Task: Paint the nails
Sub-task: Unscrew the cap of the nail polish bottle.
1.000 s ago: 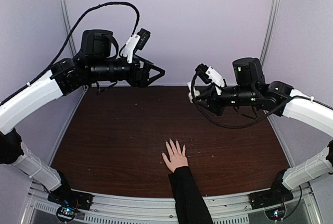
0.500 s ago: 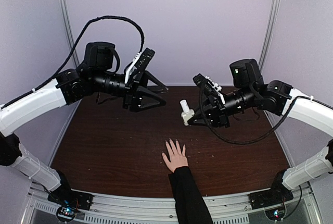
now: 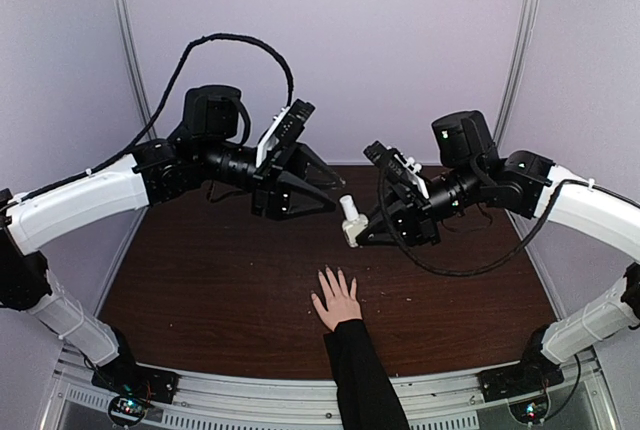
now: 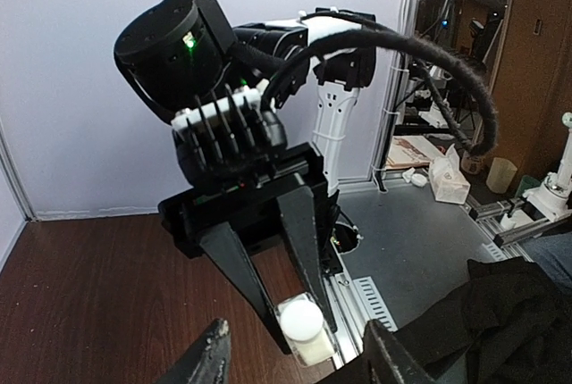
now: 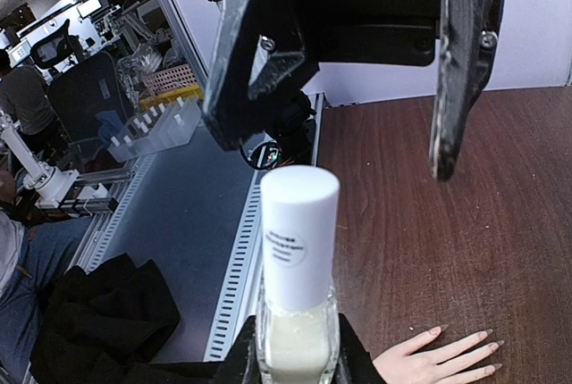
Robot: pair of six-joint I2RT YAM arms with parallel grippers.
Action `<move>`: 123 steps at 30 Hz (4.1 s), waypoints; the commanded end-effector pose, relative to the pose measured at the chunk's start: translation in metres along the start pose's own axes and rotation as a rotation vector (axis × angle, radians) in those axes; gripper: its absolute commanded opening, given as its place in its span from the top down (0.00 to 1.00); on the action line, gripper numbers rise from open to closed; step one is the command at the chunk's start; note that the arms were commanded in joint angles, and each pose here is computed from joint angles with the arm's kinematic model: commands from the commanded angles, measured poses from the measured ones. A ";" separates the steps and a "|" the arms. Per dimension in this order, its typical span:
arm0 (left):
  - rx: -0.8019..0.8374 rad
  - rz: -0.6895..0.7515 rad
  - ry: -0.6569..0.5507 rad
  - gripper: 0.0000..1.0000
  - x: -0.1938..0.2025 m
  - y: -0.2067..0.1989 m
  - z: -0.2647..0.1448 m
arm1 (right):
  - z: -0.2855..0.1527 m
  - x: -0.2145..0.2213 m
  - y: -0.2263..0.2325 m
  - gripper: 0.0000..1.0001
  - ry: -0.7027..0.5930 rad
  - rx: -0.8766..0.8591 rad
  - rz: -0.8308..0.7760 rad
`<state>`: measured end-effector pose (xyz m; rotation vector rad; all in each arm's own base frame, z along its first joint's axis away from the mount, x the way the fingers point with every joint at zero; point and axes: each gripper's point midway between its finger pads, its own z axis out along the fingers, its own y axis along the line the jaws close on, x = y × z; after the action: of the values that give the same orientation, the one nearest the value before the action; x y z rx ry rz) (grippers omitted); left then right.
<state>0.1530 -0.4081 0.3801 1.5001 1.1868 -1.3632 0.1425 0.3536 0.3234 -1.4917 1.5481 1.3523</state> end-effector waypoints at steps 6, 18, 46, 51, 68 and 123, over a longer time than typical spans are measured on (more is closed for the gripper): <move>0.061 0.087 -0.054 0.56 -0.013 -0.004 0.011 | 0.001 -0.015 0.012 1.00 -0.028 -0.059 -0.020; 0.109 0.084 -0.058 0.65 -0.010 -0.012 0.020 | 0.002 -0.019 0.014 1.00 -0.041 -0.072 -0.023; -0.068 0.013 -0.027 1.00 -0.012 0.025 0.026 | -0.011 -0.020 -0.018 1.00 -0.038 0.148 -0.074; -0.142 -0.008 -0.008 1.00 -0.007 0.038 0.025 | -0.015 -0.023 -0.029 1.00 -0.034 0.226 -0.098; -0.471 -0.138 -0.005 1.00 0.005 0.095 0.011 | -0.042 -0.023 -0.080 1.00 -0.016 0.584 -0.111; 0.012 0.084 -0.106 0.45 -0.022 0.000 0.005 | -0.011 -0.031 0.003 1.00 -0.072 0.032 -0.088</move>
<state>0.1624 -0.4078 0.3924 1.4124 1.1449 -1.3324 0.1597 0.3509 0.3417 -1.4206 1.4947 1.2477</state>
